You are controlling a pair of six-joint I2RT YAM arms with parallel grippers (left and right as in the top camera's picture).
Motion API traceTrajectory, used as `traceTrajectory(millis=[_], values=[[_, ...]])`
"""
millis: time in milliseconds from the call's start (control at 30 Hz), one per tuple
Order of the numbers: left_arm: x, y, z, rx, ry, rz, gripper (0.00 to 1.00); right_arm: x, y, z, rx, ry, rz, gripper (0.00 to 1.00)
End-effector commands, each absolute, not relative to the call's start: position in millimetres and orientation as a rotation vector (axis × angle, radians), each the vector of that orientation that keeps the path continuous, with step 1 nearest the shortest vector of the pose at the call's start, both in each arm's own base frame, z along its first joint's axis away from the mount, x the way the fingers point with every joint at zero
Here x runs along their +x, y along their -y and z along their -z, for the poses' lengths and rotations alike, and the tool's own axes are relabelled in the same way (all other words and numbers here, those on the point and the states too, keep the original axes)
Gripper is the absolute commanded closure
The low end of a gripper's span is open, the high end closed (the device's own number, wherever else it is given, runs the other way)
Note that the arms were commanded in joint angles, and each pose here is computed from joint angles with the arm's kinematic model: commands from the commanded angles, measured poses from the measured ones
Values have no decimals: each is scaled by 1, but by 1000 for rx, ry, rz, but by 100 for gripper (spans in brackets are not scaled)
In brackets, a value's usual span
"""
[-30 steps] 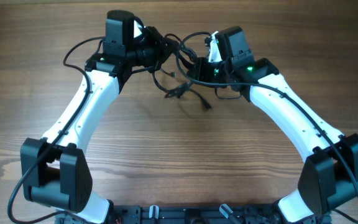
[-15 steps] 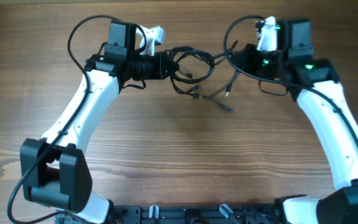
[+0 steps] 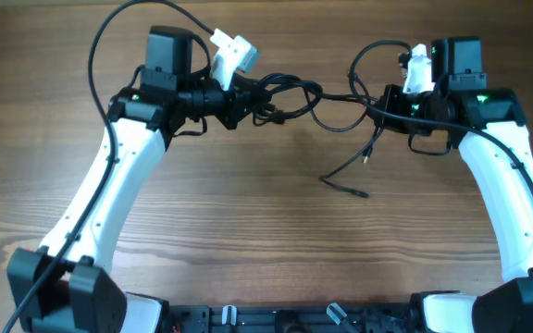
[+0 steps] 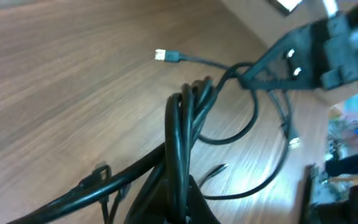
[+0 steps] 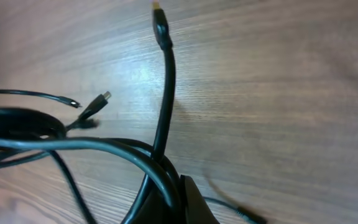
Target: Untangle cables
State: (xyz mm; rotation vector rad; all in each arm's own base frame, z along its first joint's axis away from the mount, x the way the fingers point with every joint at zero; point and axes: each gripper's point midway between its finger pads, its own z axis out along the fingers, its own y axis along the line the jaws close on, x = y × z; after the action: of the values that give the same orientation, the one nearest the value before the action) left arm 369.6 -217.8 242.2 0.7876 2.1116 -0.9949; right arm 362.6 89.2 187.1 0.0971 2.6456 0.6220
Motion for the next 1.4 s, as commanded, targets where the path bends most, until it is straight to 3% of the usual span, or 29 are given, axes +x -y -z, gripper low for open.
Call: traceTrajectory(millis=[0,33,100,233,433,533,700,1033,1167,1367], values=[[367,207,-267,480,-2206,1150,96,363,-94,-209,-217,-2540,-651,84],[365,206,-265,401,-2252,1188,96,363,-99,-218,-247,-2511,-688,70],[362,205,-260,266,-2330,1247,96,365,-102,-232,-260,-2479,-701,54],[350,203,-249,105,-2451,1304,96,365,-110,-259,-237,-2440,-739,47],[349,203,-248,100,-2460,1304,96,361,-167,-268,-85,-2463,-948,47],[349,203,-248,100,-2458,1304,96,366,-197,-257,170,-2524,-982,52],[349,202,-248,62,-2468,1311,96,379,-249,-236,325,-2552,-1097,53],[349,202,-248,62,-2468,1311,96,399,-272,-200,558,-2589,-1167,56],[349,202,-248,62,-2469,1311,96,399,-278,-199,431,-2590,-1181,59],[354,198,-244,50,-2474,1256,96,392,-273,-192,-189,-2535,-998,59]])
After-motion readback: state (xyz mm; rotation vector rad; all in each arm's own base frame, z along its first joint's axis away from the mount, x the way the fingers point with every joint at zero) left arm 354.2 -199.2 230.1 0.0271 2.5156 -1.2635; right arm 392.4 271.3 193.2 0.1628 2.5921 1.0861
